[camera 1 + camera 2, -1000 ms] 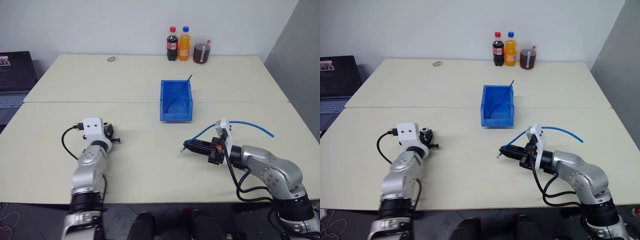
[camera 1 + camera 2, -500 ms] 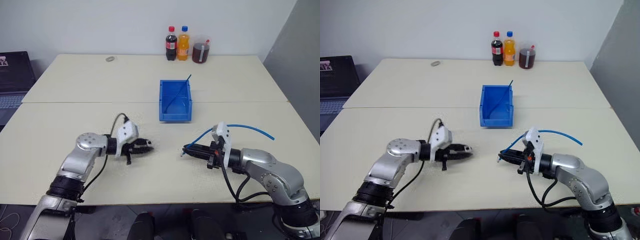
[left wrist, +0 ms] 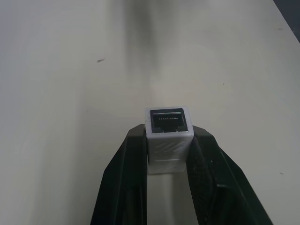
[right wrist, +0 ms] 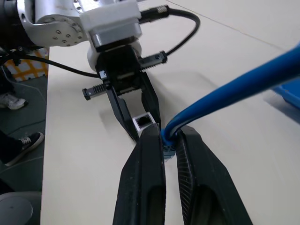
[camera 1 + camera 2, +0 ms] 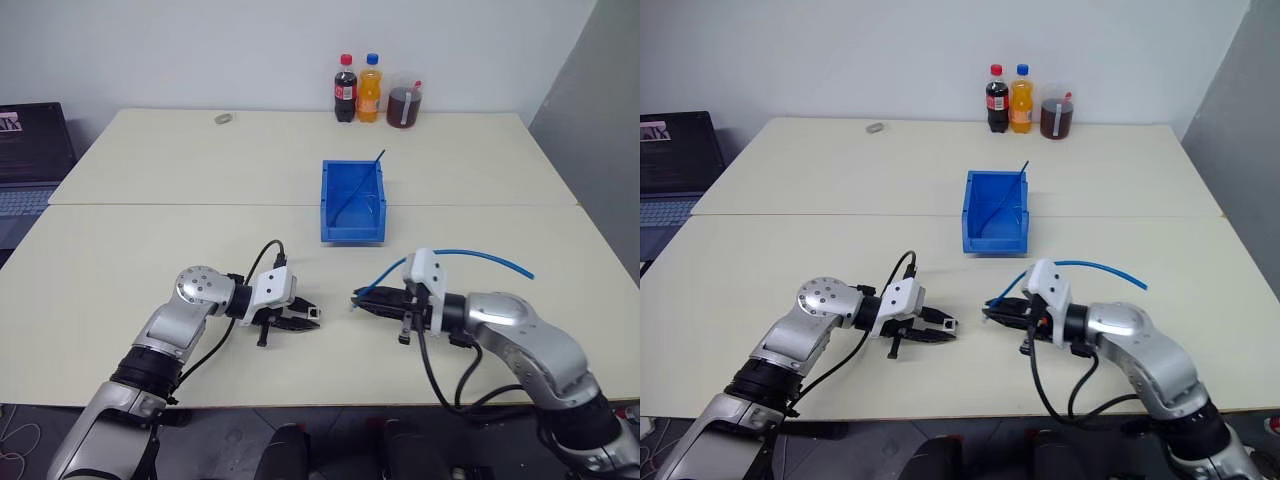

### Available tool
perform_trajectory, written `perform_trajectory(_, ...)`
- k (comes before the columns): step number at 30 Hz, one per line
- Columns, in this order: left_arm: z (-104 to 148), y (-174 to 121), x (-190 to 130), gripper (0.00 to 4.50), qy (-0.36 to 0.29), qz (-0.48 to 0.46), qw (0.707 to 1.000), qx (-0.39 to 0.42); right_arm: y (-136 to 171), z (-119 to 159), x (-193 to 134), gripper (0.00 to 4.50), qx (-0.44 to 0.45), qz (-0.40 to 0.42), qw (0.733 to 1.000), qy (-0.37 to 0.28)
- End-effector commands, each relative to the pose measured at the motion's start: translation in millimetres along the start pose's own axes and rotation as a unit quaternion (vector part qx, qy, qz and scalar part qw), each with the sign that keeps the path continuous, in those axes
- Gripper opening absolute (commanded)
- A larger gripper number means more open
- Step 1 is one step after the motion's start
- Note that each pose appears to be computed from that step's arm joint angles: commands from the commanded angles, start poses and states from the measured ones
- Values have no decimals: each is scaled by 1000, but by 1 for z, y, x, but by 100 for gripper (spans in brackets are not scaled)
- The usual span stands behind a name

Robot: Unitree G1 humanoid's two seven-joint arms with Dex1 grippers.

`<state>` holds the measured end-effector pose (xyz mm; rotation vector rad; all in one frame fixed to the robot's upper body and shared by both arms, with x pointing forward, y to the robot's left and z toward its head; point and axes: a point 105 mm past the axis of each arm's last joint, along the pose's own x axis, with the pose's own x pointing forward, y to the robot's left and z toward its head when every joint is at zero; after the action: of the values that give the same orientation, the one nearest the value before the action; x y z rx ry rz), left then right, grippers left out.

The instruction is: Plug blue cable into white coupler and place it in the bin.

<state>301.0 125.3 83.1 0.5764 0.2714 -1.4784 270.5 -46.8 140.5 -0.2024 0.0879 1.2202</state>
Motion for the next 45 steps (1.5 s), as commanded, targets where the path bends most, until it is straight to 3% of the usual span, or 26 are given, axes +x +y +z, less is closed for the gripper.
perform_trajectory(1, -13, -9, 11, 81, 21, -26, 999, -16, -1, 7, 20, 7, -56, 11, 998, -14)
perform_trajectory(16, -13, -12, 14, 81, 27, -53, 998, -37, 6, 5, 49, 7, -114, 43, 993, 14)
perform_trajectory(45, -7, -14, 22, 81, 17, -53, 997, -44, 18, -27, 54, 7, -136, 82, 982, 104)
